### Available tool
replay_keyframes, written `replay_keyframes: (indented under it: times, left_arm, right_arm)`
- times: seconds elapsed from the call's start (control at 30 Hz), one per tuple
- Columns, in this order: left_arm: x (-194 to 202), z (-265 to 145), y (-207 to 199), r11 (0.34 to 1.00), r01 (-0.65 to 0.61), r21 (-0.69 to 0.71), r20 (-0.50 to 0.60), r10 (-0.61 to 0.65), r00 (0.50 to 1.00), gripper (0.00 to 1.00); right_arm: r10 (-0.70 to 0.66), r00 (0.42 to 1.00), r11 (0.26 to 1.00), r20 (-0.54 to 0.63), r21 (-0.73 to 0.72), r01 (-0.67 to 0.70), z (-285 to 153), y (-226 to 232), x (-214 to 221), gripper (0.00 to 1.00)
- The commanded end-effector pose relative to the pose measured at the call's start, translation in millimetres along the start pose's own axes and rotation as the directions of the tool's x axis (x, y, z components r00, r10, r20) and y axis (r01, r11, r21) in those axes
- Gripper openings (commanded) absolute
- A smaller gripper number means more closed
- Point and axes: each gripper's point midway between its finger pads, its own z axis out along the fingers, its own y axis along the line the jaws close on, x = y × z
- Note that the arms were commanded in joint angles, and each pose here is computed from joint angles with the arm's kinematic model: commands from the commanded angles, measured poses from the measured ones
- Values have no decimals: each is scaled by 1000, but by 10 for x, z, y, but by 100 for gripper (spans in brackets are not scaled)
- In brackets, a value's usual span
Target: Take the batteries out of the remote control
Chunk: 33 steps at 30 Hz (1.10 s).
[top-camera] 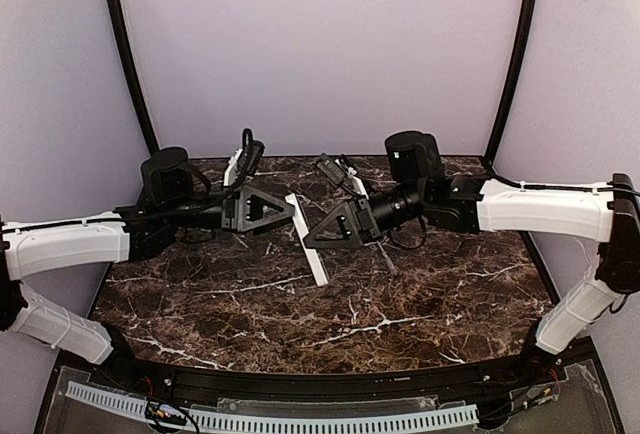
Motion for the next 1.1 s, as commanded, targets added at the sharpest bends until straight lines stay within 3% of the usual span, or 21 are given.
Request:
replay_keyframes:
  times: [0.0, 0.43, 0.5, 0.67, 0.77, 0.83, 0.97, 1.0, 1.07]
  left_arm:
    - [-117, 55, -147, 997, -61, 38, 25, 60, 998, 88]
    - [-128, 135, -164, 997, -39, 63, 23, 38, 999, 68]
    - [-128, 135, -172, 997, -37, 67, 24, 35, 999, 59]
    - [-126, 146, -224, 995, -12, 102, 15, 11, 1000, 27]
    - [-116, 124, -235, 995, 5, 102, 18, -6, 1000, 20]
    - [-107, 96, -216, 997, 13, 82, 30, -16, 999, 17]
    - [-98, 14, -62, 999, 37, -25, 80, -35, 996, 12]
    - [-100, -5, -38, 998, 40, -43, 88, -36, 995, 11]
    - [-105, -67, -2, 995, 47, -91, 112, -36, 993, 10]
  right_arm:
    - [-63, 998, 997, 13, -43, 63, 48, 176, -123, 41]
    - [-52, 999, 998, 5, -39, 53, 68, 146, -97, 41]
    - [-55, 998, 998, 6, -40, 55, 66, 155, -101, 41]
    - [-52, 999, 998, 15, -24, 53, 57, 162, -131, 41]
    - [-51, 998, 999, 33, 5, 51, 21, 162, -163, 44]
    - [-50, 998, 998, 39, 35, 48, -7, 143, -156, 56]
    - [-37, 998, 991, 40, 132, 32, -85, 23, -80, 92]
    - [-38, 998, 984, 46, 176, 29, -116, -36, -76, 98]
    - [-46, 997, 968, 54, 248, 32, -182, -112, -71, 99]
